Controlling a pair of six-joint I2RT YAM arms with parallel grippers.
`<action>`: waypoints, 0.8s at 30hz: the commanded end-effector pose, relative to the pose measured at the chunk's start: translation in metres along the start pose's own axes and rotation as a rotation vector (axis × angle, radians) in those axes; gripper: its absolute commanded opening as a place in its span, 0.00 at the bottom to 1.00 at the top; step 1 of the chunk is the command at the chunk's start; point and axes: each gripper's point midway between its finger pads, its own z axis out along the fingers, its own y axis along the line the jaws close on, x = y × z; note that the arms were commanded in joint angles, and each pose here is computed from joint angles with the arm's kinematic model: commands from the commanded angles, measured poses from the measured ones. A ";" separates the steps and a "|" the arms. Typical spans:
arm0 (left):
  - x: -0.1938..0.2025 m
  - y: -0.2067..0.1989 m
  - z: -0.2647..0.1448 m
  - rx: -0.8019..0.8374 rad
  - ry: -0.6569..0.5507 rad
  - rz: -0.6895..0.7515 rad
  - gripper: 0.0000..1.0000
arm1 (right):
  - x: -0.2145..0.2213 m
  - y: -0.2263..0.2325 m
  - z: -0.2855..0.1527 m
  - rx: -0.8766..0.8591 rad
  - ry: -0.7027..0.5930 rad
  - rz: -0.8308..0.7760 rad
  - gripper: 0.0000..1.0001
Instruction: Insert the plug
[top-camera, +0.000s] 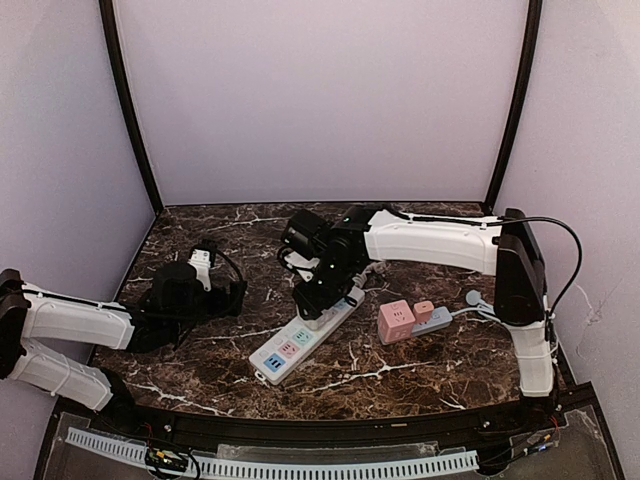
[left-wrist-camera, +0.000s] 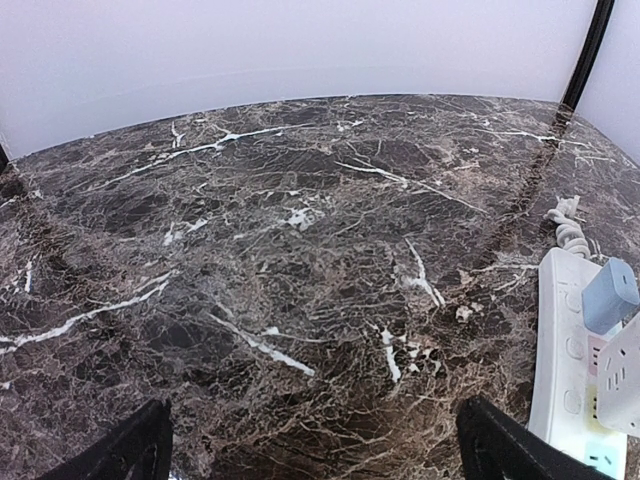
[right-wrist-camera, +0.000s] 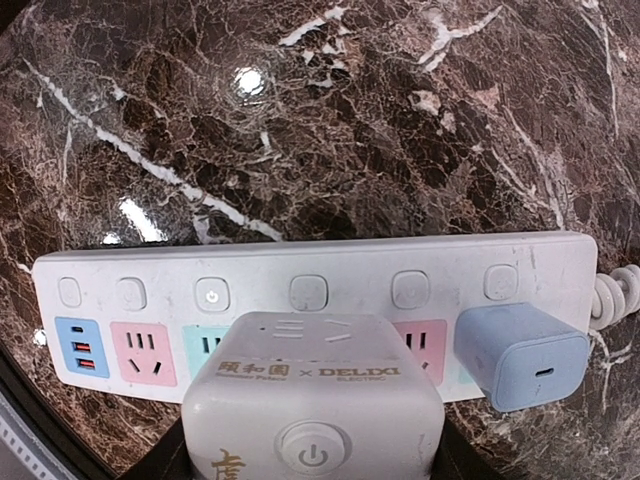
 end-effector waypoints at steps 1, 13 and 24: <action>0.003 0.004 -0.001 -0.006 -0.004 0.002 0.99 | -0.012 0.004 -0.020 -0.018 -0.065 0.013 0.00; 0.002 0.005 -0.003 -0.005 -0.008 0.002 0.99 | -0.003 0.003 -0.011 -0.012 -0.036 0.016 0.00; 0.002 0.005 -0.003 -0.005 -0.007 0.003 0.99 | -0.001 0.002 -0.011 -0.002 -0.035 0.019 0.00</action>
